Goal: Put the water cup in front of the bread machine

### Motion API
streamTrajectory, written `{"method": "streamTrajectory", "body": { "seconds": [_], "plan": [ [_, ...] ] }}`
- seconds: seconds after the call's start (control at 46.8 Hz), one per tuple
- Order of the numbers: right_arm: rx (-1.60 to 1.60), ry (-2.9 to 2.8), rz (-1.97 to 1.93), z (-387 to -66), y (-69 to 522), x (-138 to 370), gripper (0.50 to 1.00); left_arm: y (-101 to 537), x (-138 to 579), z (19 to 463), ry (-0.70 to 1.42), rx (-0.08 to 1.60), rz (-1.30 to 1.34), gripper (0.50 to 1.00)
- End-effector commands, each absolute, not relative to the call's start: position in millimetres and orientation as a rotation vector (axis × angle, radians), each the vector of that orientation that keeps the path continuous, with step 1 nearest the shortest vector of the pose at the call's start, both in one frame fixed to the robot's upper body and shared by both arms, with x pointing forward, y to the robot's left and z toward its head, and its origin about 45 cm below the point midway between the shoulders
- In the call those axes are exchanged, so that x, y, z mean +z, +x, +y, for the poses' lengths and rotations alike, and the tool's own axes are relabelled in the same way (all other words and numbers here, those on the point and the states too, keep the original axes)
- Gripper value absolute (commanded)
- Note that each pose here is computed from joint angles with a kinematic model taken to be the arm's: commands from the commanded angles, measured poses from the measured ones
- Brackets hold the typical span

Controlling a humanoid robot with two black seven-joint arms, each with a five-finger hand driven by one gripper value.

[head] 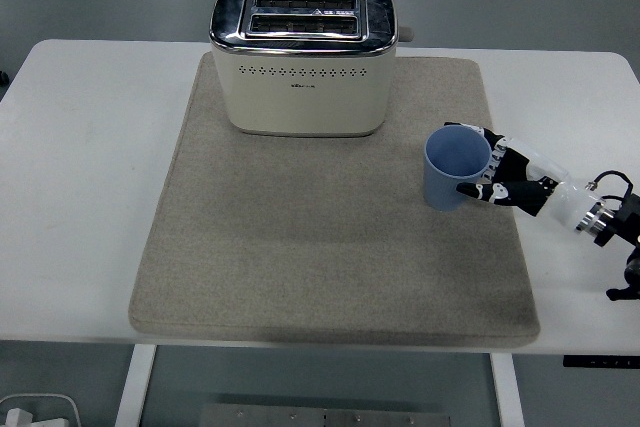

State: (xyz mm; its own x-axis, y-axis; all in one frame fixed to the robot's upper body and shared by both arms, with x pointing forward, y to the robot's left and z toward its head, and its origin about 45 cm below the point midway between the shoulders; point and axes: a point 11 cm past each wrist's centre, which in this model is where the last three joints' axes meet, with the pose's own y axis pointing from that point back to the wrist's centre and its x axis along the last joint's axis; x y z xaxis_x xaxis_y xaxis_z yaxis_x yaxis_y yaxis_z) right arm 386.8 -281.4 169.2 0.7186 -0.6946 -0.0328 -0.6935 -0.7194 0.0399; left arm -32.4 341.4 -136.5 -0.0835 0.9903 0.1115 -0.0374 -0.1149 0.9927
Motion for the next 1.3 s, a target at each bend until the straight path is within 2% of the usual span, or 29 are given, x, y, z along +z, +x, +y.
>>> {"method": "streamTrajectory", "body": {
  "seconds": [0.0,0.641,0.94,1.026,1.218,1.282],
  "plan": [
    [-0.061,2.884,-1.173,-280.3,387.6,169.0,0.93,-31.5,-136.6,341.1,1.219,1.373,1.181,1.0],
    [-0.005,2.878,-1.182,-264.2,392.8,168.4,0.93,-32.4,-136.5,341.6,1.221,1.373,1.181,1.0],
    [-0.01,2.882,-1.175,-257.9,392.1,165.5,0.913,-32.4,-136.5,341.6,1.221,1.373,1.181,1.0],
    [-0.011,2.882,-1.177,-258.0,392.2,165.6,0.895,-32.4,-136.6,341.1,1.22,1.372,1.182,1.0],
    [0.017,2.887,-1.173,-251.9,396.1,169.6,0.719,-32.4,-136.6,340.9,1.219,1.371,1.183,1.0],
    [0.028,2.882,-1.164,-250.3,395.8,168.7,0.699,-32.4,-136.6,341.1,1.22,1.372,1.182,1.0]
  ]
}}
